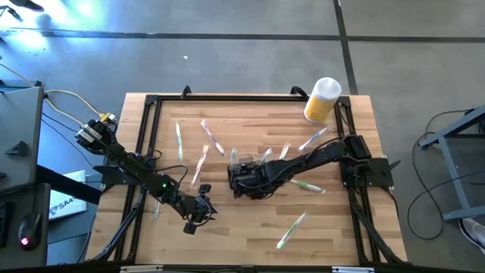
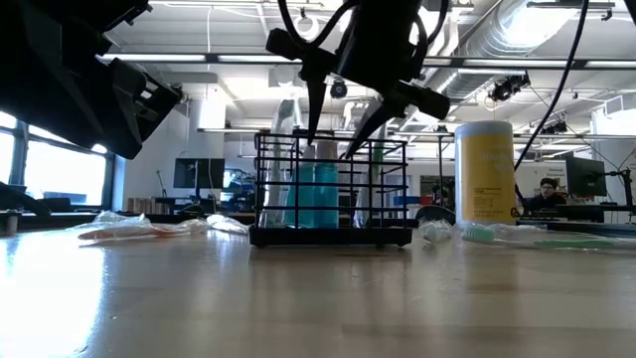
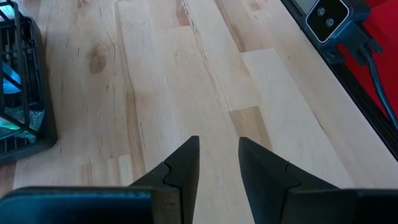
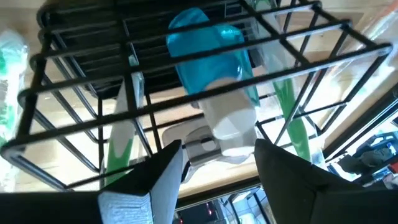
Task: Pick & Place toothbrushing station
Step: Put the orange toothbrush into the black mesh organizer
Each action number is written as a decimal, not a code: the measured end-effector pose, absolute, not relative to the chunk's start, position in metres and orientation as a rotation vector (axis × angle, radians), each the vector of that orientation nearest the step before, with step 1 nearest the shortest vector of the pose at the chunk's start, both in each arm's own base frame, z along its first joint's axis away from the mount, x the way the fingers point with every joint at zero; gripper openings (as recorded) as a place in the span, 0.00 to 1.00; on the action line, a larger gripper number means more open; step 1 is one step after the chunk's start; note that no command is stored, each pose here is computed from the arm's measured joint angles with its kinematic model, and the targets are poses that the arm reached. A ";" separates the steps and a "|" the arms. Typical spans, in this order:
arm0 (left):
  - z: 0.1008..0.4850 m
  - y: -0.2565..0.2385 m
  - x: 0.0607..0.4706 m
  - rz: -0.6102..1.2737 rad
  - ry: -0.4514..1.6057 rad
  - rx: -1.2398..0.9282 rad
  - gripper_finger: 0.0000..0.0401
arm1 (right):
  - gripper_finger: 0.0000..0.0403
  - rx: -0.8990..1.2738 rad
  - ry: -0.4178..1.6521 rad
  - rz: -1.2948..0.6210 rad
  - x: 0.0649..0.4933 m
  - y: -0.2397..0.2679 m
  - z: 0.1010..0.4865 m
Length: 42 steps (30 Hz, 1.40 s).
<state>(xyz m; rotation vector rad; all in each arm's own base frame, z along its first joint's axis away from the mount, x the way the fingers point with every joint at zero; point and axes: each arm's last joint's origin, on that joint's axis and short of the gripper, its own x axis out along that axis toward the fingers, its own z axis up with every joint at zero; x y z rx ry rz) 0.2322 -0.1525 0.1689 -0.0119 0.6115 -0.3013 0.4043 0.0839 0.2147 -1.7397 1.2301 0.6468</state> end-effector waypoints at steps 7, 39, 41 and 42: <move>0.169 -0.153 0.232 -0.301 0.611 -0.012 0.27 | 0.48 -1.742 1.232 0.643 0.404 0.084 0.215; 0.169 -0.153 0.232 -0.301 0.611 -0.012 0.27 | 0.48 -1.774 1.220 0.644 0.406 0.084 0.215; 0.169 -0.152 0.232 -0.301 0.611 -0.012 0.27 | 0.48 -1.783 1.218 0.652 0.406 0.084 0.215; 0.169 -0.153 0.232 -0.301 0.611 -0.012 0.27 | 0.48 -1.784 1.218 0.653 0.406 0.084 0.215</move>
